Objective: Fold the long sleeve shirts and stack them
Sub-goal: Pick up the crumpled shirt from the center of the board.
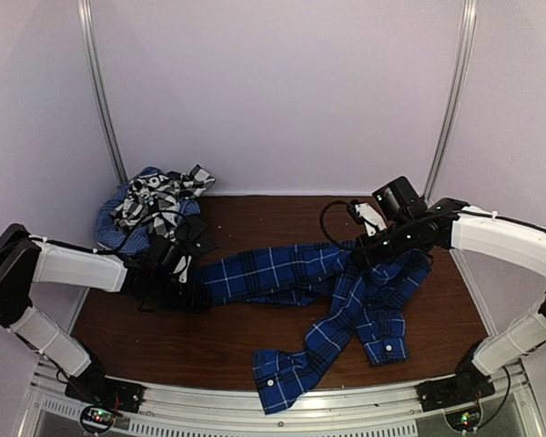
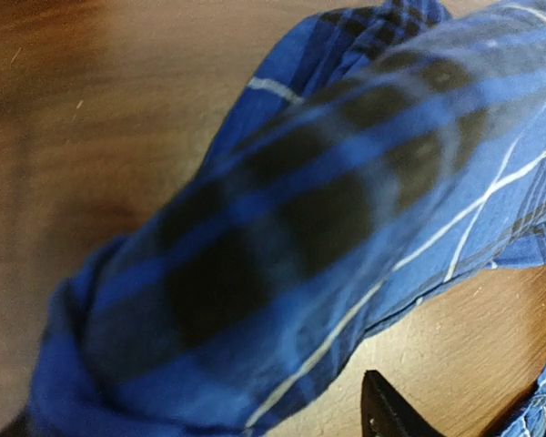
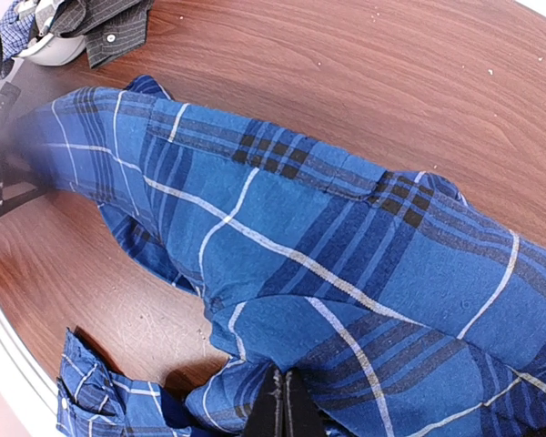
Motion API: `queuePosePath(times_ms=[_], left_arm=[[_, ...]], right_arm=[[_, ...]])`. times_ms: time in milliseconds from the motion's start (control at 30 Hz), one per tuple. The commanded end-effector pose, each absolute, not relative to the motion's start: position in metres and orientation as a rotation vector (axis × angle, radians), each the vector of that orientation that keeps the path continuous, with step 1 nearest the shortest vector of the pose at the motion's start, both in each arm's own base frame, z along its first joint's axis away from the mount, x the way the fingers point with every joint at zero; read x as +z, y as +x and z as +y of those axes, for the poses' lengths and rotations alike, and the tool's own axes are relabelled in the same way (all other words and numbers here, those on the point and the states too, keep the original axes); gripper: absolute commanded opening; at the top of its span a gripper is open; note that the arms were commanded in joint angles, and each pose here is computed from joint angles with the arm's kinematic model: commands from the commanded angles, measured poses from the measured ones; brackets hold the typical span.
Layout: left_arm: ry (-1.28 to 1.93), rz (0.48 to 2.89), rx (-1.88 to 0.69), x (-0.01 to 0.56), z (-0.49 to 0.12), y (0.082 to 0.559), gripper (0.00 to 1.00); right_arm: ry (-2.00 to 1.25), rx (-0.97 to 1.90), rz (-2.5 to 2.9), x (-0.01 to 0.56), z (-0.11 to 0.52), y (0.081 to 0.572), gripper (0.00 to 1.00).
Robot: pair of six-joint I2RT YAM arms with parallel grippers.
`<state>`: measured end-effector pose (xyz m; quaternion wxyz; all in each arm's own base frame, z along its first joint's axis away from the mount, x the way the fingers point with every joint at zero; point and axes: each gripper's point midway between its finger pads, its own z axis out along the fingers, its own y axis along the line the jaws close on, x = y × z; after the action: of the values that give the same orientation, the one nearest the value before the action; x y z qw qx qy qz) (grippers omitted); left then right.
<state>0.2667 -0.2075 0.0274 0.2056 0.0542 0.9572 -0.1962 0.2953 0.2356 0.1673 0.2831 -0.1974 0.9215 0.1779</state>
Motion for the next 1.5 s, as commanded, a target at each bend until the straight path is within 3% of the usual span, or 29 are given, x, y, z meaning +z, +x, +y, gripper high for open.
queuePosePath(times_ms=[0,200,367,400,600,900,1067,1267,1467], left_arm=[[0.225,2.538,-0.628,0.043,-0.225,0.288,0.54],[0.271,2.490,-0.674,0.046,-0.234,0.293,0.34],[0.298,2.442,-0.725,0.064,-0.241,0.295,0.02],[0.304,2.435,-0.740,0.070,-0.243,0.294,0.00],[0.347,2.450,-0.802,0.125,-0.248,0.283,0.00],[0.412,2.267,-0.949,0.231,-0.265,0.285,0.00],[0.391,2.154,-1.014,0.277,-0.275,0.295,0.00],[0.396,2.081,-0.969,0.319,-0.277,0.315,0.00],[0.407,2.066,-0.957,0.328,-0.276,0.318,0.00]], right_arm=[[-0.522,0.500,2.452,0.175,0.238,0.297,0.00],[-0.515,0.473,2.468,0.173,0.233,0.296,0.00],[-0.508,0.461,2.485,0.166,0.230,0.294,0.00],[-0.503,0.456,2.487,0.164,0.229,0.293,0.00],[-0.489,0.391,2.514,0.160,0.215,0.286,0.00],[-0.530,0.423,2.565,0.143,0.208,0.262,0.02],[-0.528,0.482,2.518,0.155,0.209,0.251,0.34],[-0.389,0.362,2.472,0.168,0.182,0.256,0.60],[-0.242,0.219,2.472,0.152,0.161,0.281,0.60]])
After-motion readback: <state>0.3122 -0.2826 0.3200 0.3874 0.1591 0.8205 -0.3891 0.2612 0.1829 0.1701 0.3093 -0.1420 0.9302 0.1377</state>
